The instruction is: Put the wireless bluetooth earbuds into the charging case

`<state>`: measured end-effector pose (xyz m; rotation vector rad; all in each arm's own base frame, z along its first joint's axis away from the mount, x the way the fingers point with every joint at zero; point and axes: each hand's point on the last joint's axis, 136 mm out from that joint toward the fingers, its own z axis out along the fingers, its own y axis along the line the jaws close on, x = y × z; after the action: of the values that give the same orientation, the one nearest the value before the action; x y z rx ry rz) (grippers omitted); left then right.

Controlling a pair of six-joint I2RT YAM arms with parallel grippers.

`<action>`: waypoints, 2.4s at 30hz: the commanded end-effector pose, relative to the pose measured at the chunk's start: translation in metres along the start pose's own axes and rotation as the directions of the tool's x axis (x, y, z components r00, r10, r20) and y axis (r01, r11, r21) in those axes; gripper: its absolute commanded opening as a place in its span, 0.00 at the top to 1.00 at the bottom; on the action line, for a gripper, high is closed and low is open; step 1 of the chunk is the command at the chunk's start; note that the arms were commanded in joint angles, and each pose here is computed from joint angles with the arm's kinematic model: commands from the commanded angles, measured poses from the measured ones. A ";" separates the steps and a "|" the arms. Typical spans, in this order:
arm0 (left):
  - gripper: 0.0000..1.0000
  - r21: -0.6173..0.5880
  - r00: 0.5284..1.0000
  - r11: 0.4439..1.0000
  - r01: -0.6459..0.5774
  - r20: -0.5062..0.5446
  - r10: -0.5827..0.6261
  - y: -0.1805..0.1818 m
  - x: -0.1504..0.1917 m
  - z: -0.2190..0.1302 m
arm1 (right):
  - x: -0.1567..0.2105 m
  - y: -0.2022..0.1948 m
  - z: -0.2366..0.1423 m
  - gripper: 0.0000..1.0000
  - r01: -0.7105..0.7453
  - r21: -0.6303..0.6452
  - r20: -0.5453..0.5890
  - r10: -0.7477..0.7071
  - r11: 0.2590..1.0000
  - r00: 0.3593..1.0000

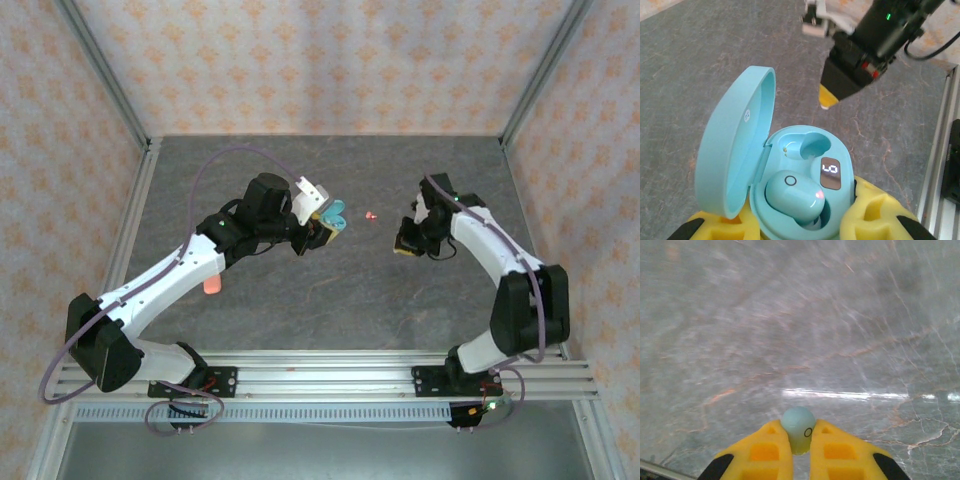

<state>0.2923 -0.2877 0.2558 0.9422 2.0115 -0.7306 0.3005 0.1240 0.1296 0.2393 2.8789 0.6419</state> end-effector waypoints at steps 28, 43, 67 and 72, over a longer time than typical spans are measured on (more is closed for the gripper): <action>1.00 0.183 0.991 0.981 -0.069 0.124 0.046 -0.042 -0.052 -0.022 | 0.038 0.192 -0.185 0.95 0.781 -0.168 0.566 -0.590 0.601 0.575; 1.00 0.193 0.991 0.978 -0.072 0.125 0.049 -0.045 -0.054 -0.023 | 0.047 0.183 -0.166 0.95 0.807 -0.139 0.496 -0.665 0.573 0.558; 1.00 0.212 0.991 0.974 -0.076 0.122 0.051 -0.050 -0.057 -0.024 | 0.050 0.177 -0.137 0.95 0.812 -0.142 0.416 -0.710 0.566 0.568; 1.00 0.211 0.991 0.974 -0.079 0.120 0.054 -0.050 -0.057 -0.024 | 0.052 0.175 -0.135 0.95 0.813 -0.145 0.404 -0.716 0.564 0.569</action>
<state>0.2710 -0.3122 0.3008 1.0436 1.8946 -0.9270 0.2472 0.2360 0.3235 -0.8420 2.1539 0.7699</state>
